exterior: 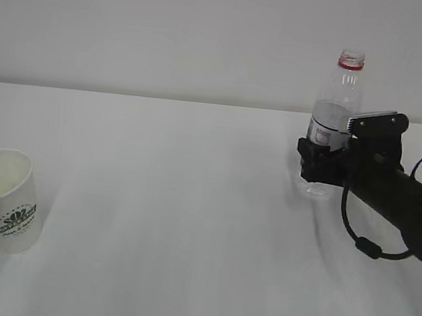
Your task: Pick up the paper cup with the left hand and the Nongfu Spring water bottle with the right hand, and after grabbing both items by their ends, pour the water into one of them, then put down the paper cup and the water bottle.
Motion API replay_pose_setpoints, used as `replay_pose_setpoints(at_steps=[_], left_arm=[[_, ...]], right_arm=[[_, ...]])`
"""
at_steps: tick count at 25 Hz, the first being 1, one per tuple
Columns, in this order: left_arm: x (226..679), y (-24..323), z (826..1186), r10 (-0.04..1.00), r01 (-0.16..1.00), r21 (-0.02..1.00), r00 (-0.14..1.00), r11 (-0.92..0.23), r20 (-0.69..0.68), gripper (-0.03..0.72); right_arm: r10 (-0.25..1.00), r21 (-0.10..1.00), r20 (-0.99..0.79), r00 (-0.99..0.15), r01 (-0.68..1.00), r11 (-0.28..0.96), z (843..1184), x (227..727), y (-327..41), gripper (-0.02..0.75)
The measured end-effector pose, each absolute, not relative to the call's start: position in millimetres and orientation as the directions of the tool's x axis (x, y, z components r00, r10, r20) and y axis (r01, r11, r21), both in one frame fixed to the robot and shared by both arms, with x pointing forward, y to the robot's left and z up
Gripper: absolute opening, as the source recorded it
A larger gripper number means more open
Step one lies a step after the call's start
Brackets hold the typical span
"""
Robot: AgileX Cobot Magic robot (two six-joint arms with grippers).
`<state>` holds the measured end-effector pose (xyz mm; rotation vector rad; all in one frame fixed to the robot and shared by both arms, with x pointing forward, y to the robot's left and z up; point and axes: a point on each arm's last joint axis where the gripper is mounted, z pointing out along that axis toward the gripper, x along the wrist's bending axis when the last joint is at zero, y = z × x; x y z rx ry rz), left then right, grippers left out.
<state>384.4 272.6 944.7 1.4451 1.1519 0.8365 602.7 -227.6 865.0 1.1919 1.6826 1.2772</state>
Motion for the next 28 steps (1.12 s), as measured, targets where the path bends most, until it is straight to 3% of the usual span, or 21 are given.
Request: replay_pose_setpoints(at_steps=[13,28], left_arm=[[384,273,945,0.953,0.215,0.976,0.289,0.022,-0.086,0.442],[384,273,945,0.953,0.215,0.976,0.289,0.022,-0.086,0.44]], right_arm=[[0.944,0.95,0.008,-0.329,0.299,0.096,877,562,-234,0.524],[0.946,0.97,-0.005,-0.325,0.23,0.084,917,528,-239,0.523]])
